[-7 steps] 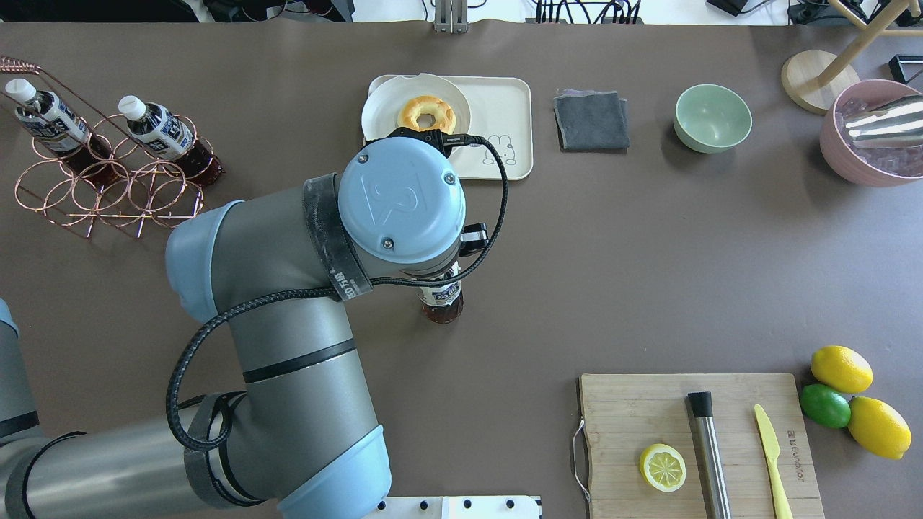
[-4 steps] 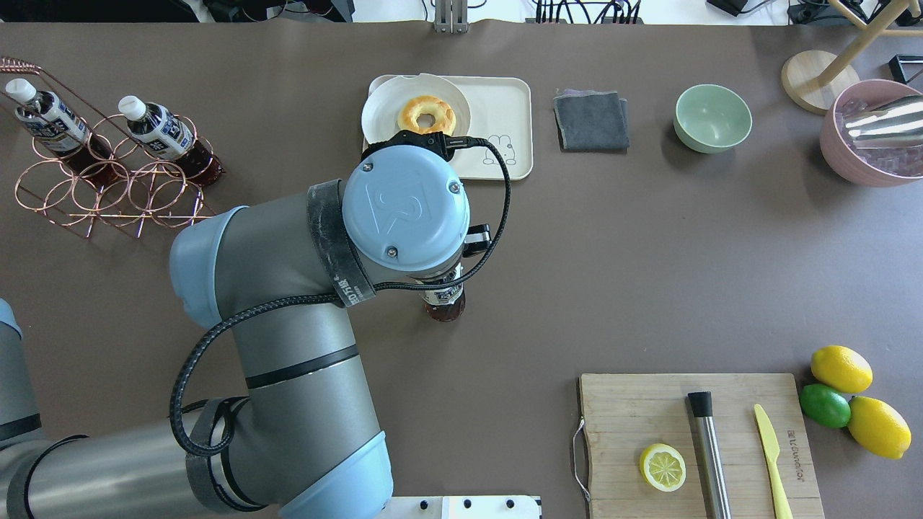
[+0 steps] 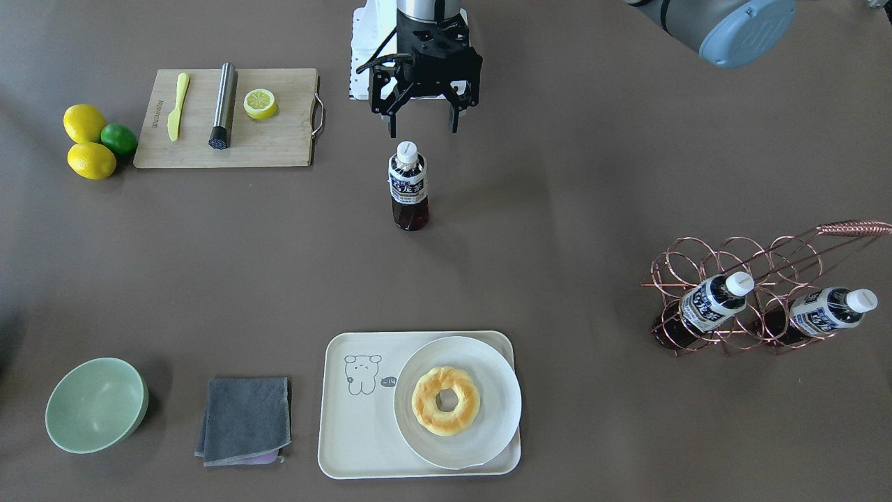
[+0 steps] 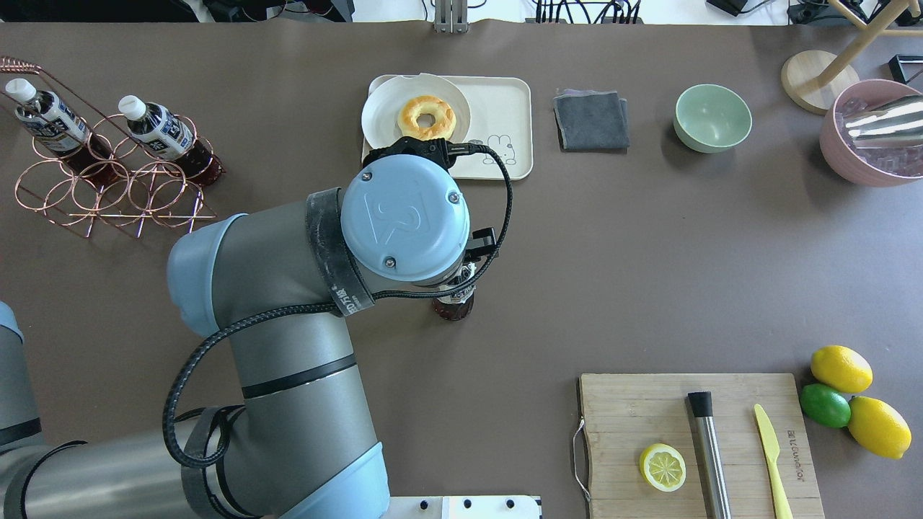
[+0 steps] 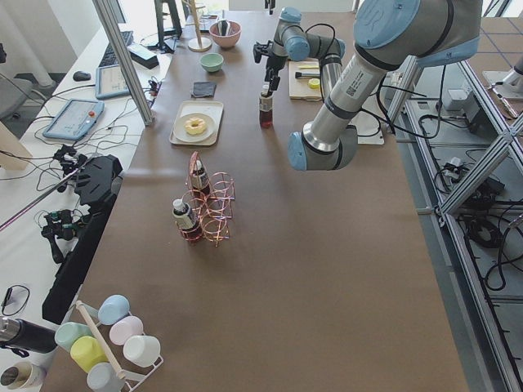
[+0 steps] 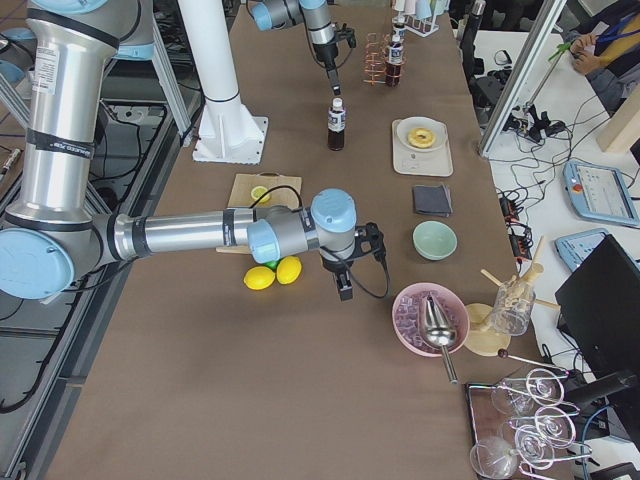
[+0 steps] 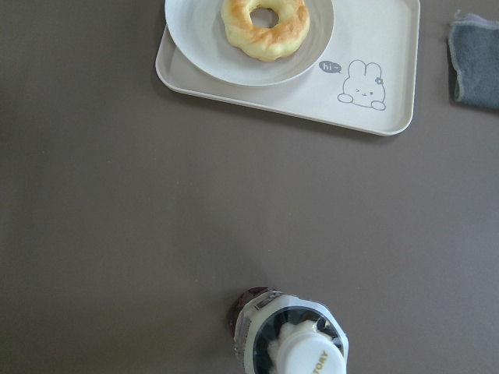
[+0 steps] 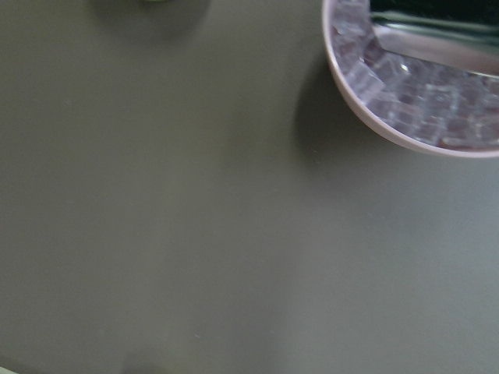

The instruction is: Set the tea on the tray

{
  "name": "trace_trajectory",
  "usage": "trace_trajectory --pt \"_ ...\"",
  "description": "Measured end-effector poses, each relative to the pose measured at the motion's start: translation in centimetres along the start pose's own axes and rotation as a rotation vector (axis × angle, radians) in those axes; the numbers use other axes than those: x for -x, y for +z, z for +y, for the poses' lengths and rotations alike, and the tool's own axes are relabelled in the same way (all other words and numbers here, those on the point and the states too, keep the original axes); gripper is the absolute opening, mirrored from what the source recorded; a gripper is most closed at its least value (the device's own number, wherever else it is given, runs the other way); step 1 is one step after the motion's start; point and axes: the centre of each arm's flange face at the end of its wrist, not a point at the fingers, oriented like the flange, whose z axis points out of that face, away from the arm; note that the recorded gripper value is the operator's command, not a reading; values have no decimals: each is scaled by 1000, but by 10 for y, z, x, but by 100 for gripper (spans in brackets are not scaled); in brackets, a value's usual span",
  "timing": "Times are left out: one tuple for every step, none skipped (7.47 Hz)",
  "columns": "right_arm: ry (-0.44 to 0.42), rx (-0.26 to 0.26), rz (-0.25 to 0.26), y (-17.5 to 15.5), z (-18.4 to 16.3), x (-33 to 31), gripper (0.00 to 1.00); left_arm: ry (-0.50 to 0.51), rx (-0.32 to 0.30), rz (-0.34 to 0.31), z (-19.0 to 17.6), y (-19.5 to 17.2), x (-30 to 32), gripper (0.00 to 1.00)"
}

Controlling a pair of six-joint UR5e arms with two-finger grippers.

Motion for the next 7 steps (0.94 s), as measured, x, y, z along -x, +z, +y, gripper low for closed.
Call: trace_trajectory --pt "16 -9 -30 0 -28 54 100 14 -5 3 -6 -4 15 93" --pt "48 -13 -71 3 -57 118 100 50 4 6 -12 -9 37 92" --pt "88 -17 -104 5 -77 183 100 70 29 2 -29 -13 69 92" --pt "131 -22 -128 11 -88 254 100 104 65 0 -51 -16 104 92" --pt "185 -20 -157 23 -94 328 100 134 90 1 -72 -15 137 92" --pt "240 -10 -182 32 -97 406 100 166 101 3 -91 -11 175 92" --pt "279 -7 -178 37 -99 482 100 203 114 6 -106 -2 216 92"
